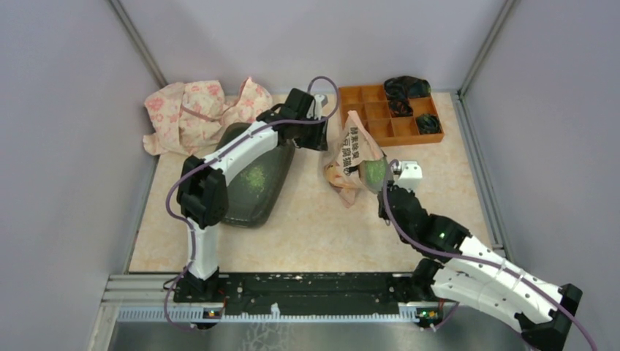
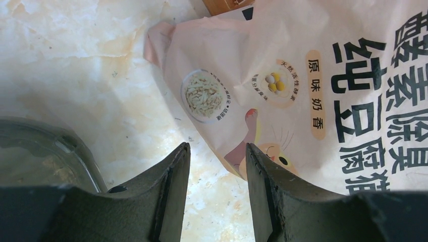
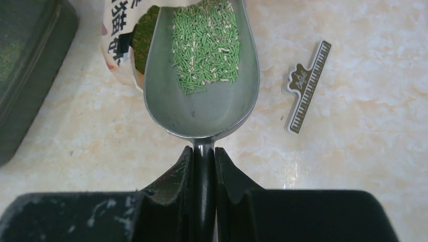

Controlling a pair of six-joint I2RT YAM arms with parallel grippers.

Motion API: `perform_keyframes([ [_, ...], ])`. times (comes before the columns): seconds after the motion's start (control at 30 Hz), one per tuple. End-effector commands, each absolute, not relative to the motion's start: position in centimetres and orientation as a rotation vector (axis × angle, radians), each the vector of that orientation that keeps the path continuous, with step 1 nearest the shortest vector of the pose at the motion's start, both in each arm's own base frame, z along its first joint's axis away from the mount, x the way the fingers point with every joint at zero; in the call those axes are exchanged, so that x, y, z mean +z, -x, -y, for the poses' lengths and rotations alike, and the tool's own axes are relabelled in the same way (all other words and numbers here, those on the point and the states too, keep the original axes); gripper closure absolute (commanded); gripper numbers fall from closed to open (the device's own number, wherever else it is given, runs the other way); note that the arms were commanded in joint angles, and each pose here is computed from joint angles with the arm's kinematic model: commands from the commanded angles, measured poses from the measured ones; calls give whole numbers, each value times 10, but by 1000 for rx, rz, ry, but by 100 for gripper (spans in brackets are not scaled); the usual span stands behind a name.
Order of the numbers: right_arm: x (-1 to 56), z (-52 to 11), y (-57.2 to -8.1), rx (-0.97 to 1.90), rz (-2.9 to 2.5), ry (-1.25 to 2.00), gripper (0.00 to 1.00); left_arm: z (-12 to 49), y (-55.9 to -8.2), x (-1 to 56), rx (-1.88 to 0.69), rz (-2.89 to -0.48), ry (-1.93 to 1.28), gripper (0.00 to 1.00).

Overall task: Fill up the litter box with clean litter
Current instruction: 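Scoop the cat litter from the cat litter bag.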

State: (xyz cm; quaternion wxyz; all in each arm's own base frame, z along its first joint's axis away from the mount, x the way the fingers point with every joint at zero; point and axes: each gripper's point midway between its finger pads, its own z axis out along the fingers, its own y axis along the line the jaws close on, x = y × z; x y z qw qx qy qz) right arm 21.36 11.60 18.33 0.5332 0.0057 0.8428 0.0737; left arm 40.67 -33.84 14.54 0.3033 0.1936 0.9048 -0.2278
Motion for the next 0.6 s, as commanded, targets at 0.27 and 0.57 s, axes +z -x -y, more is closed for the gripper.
perform_keyframes([
  [0.27,212,-106,-184,270,-2064,-129,100,328,-420,178,-587,-2340,-483,49],
  [0.57,225,-123,-171,351,-2123,24,100,319,-427,185,-576,-2330,-450,49],
])
